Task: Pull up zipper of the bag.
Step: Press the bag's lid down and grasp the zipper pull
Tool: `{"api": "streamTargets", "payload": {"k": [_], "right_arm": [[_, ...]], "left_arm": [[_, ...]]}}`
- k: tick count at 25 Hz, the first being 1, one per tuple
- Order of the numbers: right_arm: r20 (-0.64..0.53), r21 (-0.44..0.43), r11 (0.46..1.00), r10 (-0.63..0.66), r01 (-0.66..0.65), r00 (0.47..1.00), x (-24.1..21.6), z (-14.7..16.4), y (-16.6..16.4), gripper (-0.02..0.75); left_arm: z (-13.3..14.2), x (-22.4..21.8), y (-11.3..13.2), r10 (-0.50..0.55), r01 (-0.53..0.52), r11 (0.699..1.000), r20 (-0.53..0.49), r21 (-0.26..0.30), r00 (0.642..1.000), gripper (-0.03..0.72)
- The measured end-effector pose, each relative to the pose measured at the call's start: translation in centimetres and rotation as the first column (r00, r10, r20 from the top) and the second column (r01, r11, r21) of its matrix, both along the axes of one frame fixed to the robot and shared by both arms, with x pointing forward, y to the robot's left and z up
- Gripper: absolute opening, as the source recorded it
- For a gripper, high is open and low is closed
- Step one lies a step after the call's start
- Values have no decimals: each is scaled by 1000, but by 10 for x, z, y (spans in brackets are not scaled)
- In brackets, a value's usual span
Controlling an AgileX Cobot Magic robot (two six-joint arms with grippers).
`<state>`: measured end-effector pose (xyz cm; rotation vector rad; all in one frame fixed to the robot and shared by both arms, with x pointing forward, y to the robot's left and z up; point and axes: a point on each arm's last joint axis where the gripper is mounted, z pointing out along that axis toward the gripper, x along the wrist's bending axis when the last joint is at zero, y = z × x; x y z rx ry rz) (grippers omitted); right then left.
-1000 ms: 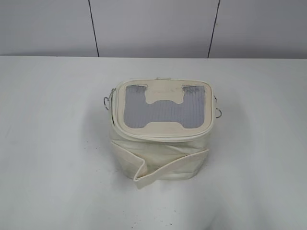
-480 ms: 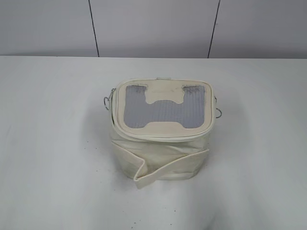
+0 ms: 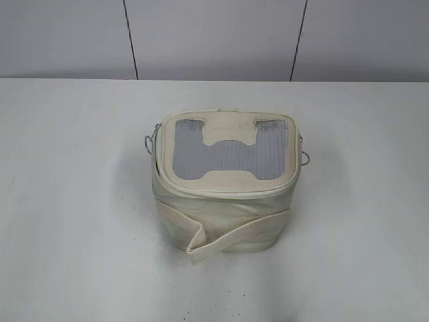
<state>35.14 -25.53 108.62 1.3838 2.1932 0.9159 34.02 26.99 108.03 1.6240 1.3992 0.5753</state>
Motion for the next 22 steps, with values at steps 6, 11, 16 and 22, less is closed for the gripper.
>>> {"api": "streamTargets", "payload": {"k": [6,11,16,22], "right_arm": [[-46,-93,976,195,-199,980,73,16,34,568],[-57,-117,920,371,-375,927,135,22,63,568],[-108,-94,826,546,-555,831,190,19,93,568],[-121,-104,710,686,-696,718,236,12,142,568]], "left_arm": [[-18,59,-17,-139,131,990,-183,-55,973,256],[-27,101,-27,-220,203,975,-311,-86,925,256],[-32,141,-39,-361,328,933,-377,-149,853,265],[-28,182,-46,-455,444,889,-325,-112,829,366]]}}
